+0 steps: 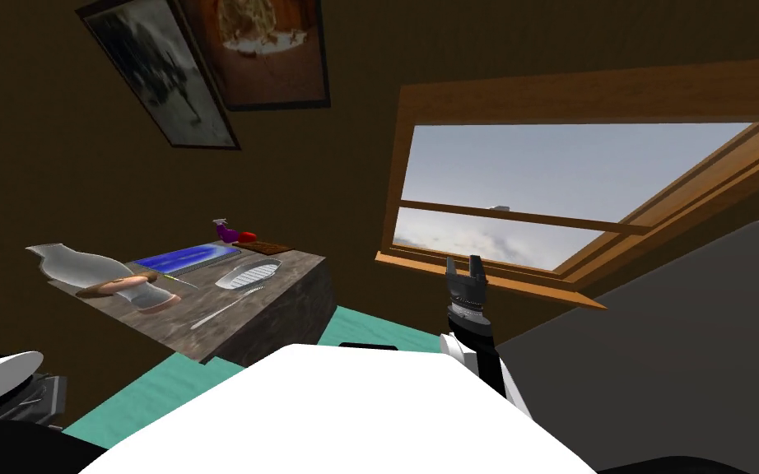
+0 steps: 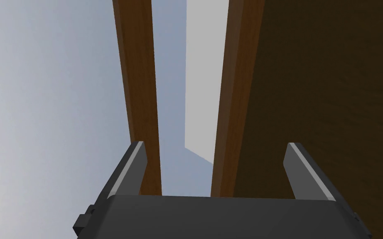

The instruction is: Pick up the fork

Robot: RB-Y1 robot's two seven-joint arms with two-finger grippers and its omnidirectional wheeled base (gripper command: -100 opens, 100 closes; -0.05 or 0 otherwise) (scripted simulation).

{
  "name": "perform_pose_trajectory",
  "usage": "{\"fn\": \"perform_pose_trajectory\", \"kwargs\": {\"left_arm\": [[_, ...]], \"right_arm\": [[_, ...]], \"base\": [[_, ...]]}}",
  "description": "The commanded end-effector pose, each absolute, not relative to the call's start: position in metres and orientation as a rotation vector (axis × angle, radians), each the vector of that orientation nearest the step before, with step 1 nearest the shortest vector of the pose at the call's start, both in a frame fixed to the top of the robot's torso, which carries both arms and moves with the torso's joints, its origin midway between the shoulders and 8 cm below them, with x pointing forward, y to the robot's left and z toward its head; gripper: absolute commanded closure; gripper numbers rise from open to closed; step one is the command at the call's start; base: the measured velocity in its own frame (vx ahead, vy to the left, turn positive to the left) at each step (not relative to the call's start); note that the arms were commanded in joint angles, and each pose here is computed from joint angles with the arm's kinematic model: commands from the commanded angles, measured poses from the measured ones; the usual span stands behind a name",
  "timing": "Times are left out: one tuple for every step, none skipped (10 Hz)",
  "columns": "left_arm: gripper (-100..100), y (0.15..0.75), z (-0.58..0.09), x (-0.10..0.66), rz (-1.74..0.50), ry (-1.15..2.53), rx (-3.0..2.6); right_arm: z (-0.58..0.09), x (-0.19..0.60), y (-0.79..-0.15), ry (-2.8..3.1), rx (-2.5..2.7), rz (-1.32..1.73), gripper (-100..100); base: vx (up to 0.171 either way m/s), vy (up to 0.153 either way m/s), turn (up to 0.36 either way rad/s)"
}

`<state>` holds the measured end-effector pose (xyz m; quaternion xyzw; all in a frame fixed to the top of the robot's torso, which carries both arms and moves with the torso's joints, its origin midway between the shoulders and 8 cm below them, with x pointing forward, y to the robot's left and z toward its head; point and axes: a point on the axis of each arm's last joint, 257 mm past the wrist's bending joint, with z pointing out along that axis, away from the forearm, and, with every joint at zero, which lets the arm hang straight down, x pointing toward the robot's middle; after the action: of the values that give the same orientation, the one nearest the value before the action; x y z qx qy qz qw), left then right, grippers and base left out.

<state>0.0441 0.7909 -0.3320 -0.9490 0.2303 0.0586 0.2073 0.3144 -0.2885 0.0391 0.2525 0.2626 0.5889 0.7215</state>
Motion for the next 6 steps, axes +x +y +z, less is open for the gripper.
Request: {"fn": "perform_pose_trajectory", "kwargs": {"left_arm": [[-100, 0.795, -0.325, 0.033, 0.166, 0.494, -2.694], [-100, 0.796, -0.322, 0.027, 0.164, 0.413, -2.72], [-100, 0.798, -0.32, 0.02, 0.164, 0.337, -2.74], [-100, 0.798, -0.319, 0.017, 0.158, 0.277, -2.758], [-100, 0.797, -0.319, 0.014, 0.153, 0.227, -2.774], [-100, 0.797, -0.319, 0.014, 0.153, 0.227, -2.774]], "right_arm": [[0.039, 0.314, -0.288, 0.58, 0.558, 1.301, 0], [0.039, 0.314, -0.288, 0.58, 0.558, 1.301, 0], [0.039, 0.314, -0.288, 0.58, 0.558, 1.301, 0], [0.039, 0.314, -0.288, 0.58, 0.558, 1.301, 0], [0.039, 0.314, -0.288, 0.58, 0.558, 1.301, 0], [0.039, 0.314, -0.288, 0.58, 0.558, 1.301, 0]], "base": [[0.305, -0.124, -0.258], [0.275, -0.109, -0.217], [0.23, -0.038, -0.203], [0.216, -0.067, -0.183], [0.209, -0.072, -0.153], [0.122, -0.032, -0.052]]}}
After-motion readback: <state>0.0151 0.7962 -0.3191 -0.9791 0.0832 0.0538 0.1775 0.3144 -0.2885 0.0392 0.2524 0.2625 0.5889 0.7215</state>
